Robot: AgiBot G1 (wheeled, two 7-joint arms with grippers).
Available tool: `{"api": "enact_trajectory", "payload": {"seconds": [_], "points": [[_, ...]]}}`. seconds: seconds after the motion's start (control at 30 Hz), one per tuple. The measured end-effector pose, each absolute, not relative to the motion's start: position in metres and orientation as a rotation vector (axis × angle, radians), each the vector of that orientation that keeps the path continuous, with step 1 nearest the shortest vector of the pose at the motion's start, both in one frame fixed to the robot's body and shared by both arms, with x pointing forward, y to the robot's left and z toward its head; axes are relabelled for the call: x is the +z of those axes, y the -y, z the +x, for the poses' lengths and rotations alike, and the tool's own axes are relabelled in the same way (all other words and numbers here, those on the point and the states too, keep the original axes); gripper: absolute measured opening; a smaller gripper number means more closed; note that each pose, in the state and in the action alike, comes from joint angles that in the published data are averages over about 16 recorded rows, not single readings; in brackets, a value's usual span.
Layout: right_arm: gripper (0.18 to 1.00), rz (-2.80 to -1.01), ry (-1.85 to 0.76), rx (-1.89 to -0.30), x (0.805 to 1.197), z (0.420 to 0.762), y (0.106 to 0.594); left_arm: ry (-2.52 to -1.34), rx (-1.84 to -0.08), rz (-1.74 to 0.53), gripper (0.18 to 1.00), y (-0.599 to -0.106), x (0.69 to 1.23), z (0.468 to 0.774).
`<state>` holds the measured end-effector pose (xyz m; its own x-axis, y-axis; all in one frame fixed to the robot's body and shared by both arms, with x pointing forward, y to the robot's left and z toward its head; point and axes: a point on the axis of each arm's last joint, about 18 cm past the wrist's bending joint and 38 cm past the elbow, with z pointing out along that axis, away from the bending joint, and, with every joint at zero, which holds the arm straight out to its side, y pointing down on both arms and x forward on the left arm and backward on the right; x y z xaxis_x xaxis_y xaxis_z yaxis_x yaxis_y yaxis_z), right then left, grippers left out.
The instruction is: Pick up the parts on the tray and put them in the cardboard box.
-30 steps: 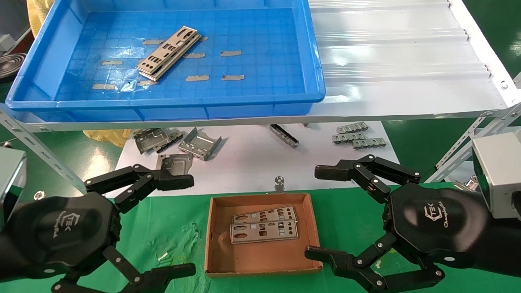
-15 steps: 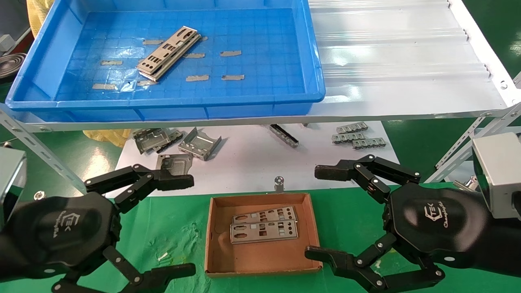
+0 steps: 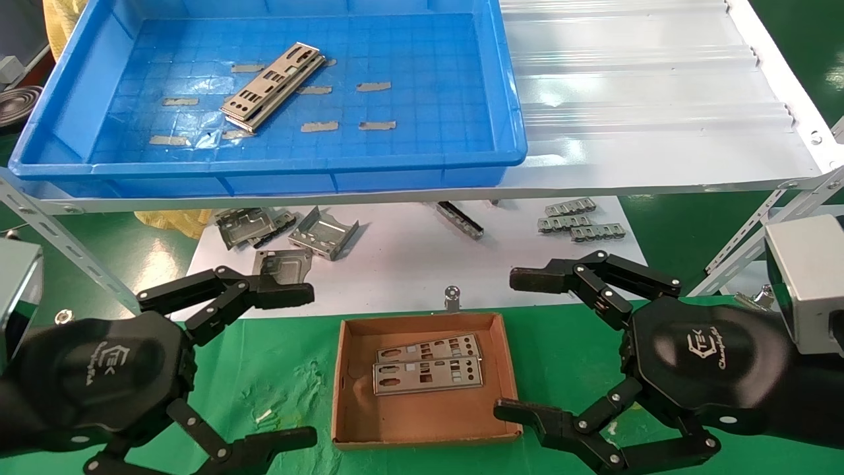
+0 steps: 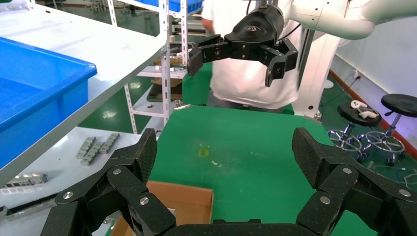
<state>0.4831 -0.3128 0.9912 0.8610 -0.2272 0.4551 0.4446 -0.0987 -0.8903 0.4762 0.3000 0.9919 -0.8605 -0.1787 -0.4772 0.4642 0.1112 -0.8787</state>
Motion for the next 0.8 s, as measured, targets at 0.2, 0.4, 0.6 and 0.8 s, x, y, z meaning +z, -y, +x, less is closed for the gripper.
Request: {"api": "enact_trajectory", "payload": {"seconds": [0.2,0.4,0.6,0.8], "points": [[1.001,-1.573,0.176,-0.568,0.9912,0.4831,0.3128,-1.924,-1.800,0.277,1.001,-0.3000,0.9919,0.4762],[1.001,-1.573,0.176,-0.568,0.9912,0.4831,0.3128,-1.924,-1.800,0.277,1.001,-0.3000,0.9919,0.4762],[1.001,-1.573,0.176,-0.568,0.9912,0.4831,0.3128,-1.924,-1.800,0.277,1.001,-0.3000,0.9919,0.4762],[1.001,-1.573,0.176,-0.568,0.9912,0.4831,0.3128,-1.924,-1.800,0.277,1.001,-0.3000,0.9919,0.4762]]}}
